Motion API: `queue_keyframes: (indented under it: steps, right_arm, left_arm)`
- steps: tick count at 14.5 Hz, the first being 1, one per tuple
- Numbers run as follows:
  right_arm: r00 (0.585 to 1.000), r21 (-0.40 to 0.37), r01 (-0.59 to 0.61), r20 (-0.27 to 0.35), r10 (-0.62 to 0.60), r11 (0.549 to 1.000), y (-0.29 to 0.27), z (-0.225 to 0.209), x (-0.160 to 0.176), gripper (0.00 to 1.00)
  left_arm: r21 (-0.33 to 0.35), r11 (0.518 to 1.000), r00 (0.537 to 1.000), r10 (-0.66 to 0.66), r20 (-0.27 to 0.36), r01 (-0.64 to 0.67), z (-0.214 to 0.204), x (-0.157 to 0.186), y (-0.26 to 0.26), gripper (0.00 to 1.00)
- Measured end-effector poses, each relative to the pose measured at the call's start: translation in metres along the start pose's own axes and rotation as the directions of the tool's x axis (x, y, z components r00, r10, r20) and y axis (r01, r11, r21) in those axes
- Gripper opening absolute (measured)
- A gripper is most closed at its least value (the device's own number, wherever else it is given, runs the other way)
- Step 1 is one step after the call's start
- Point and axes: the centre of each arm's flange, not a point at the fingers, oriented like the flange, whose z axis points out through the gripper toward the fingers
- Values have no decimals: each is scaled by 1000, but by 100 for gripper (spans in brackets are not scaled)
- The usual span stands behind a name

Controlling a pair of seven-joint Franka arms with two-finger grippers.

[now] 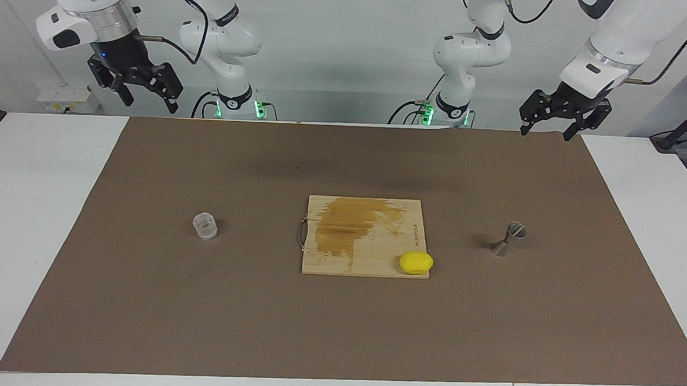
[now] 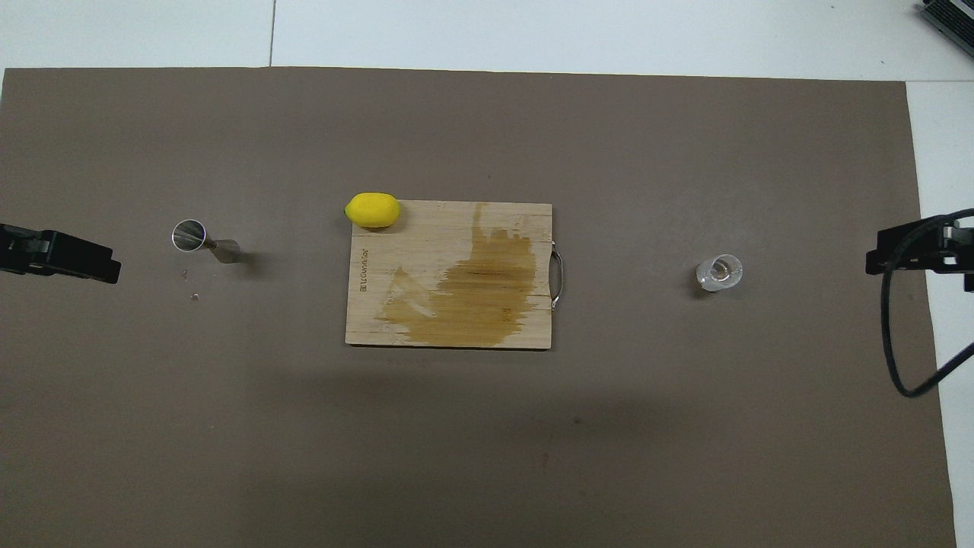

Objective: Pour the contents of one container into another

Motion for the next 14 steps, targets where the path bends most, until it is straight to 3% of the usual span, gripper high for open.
queue_keyframes:
  steps: [10,14]
  right_arm:
    - [1000,1,-10,0,10,1000,5,0,1,100]
    - [999,-5,-35,33,35,999,20,-2,-5,100]
  left_arm:
    - [-2,1000,1000,-12,10,12,5,1,-4,100]
    - [-14,996,995,-82,52,83,19,2,-22,100]
